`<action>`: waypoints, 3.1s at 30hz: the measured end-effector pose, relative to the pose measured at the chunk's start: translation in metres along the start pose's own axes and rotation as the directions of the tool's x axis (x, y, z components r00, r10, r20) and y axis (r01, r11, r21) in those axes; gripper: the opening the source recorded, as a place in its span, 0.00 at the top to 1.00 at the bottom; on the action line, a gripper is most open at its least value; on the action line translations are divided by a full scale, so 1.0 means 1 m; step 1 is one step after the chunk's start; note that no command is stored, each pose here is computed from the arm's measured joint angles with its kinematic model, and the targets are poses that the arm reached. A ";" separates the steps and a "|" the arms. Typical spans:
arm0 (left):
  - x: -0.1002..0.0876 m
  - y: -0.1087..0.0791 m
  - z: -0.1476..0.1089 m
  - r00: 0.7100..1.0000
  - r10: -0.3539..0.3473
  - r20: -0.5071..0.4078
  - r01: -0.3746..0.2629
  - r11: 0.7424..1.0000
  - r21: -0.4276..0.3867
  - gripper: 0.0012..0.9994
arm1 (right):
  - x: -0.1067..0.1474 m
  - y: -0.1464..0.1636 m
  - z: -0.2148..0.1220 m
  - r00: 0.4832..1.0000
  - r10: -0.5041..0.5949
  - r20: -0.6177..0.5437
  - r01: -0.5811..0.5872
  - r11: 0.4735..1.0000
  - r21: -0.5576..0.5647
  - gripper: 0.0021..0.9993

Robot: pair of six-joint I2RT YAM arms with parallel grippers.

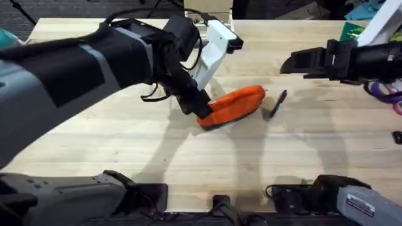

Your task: Unzip the bag, pick up the pens from the table one at a time and place them inside, then zip the bag closed.

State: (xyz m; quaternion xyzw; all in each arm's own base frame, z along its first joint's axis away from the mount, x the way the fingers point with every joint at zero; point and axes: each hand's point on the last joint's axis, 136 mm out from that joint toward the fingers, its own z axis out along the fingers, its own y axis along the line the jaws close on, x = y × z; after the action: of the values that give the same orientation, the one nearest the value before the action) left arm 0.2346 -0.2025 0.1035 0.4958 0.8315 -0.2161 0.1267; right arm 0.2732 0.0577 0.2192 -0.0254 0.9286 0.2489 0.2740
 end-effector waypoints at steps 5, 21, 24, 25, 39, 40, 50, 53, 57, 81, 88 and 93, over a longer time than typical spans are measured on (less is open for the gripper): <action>0.000 0.000 0.000 1.000 0.000 0.000 0.000 1.000 0.000 0.95 | 0.004 0.000 0.000 1.000 -0.015 -0.016 0.015 1.000 -0.001 0.00; 0.000 0.000 0.000 1.000 0.000 0.000 0.000 1.000 0.000 0.95 | 0.002 -0.019 0.018 0.996 0.054 -0.073 -0.067 0.980 -0.187 0.00; 0.000 0.000 0.000 1.000 0.000 0.000 0.000 1.000 0.000 0.95 | 0.004 -0.025 0.025 0.991 0.084 -0.104 -0.106 0.969 -0.224 0.00; 0.000 0.000 0.000 1.000 0.000 0.000 0.000 1.000 0.000 0.96 | 0.006 -0.026 0.028 0.989 0.092 -0.119 -0.118 0.965 -0.234 0.00; 0.000 0.000 0.000 1.000 0.000 0.000 0.000 1.000 0.000 0.96 | 0.003 -0.055 0.048 0.993 0.033 -0.114 -0.060 0.968 -0.244 0.00; 0.000 0.000 0.000 1.000 0.000 0.000 0.000 1.000 0.000 0.96 | 0.002 -0.058 0.049 0.993 0.029 -0.111 -0.055 0.970 -0.235 0.00; 0.000 0.000 0.000 1.000 0.000 0.000 0.000 1.000 0.000 0.96 | 0.001 -0.064 0.052 0.994 -0.014 -0.105 -0.008 0.978 -0.208 0.00; 0.000 0.000 0.000 1.000 0.000 0.000 0.000 1.000 0.001 0.96 | -0.002 -0.067 0.053 0.995 -0.032 -0.090 0.014 0.981 -0.195 0.00; 0.000 0.000 0.000 1.000 0.000 -0.001 0.000 1.000 0.000 0.96 | -0.002 -0.068 0.053 0.995 -0.032 -0.091 0.014 0.981 -0.191 0.00; 0.000 0.000 0.000 1.000 -0.001 -0.002 0.001 1.000 0.001 0.96 | 0.021 -0.065 0.106 0.967 0.086 -0.241 -0.178 0.903 -0.391 0.00; 0.000 0.000 0.000 1.000 -0.001 -0.001 0.001 1.000 0.001 0.96 | 0.028 -0.040 0.118 0.963 -0.006 -0.270 -0.117 0.892 -0.437 0.00; 0.001 -0.001 0.000 1.000 -0.002 -0.003 0.002 1.000 0.002 0.96 | 0.031 -0.033 0.124 0.960 -0.059 -0.274 -0.071 0.894 -0.442 0.00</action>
State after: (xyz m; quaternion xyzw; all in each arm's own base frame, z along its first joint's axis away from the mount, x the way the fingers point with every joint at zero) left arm 0.2337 -0.2022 0.1033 0.4955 0.8319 -0.2164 0.1247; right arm 0.3143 0.0909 0.0981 -0.1199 0.8757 0.4505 0.1257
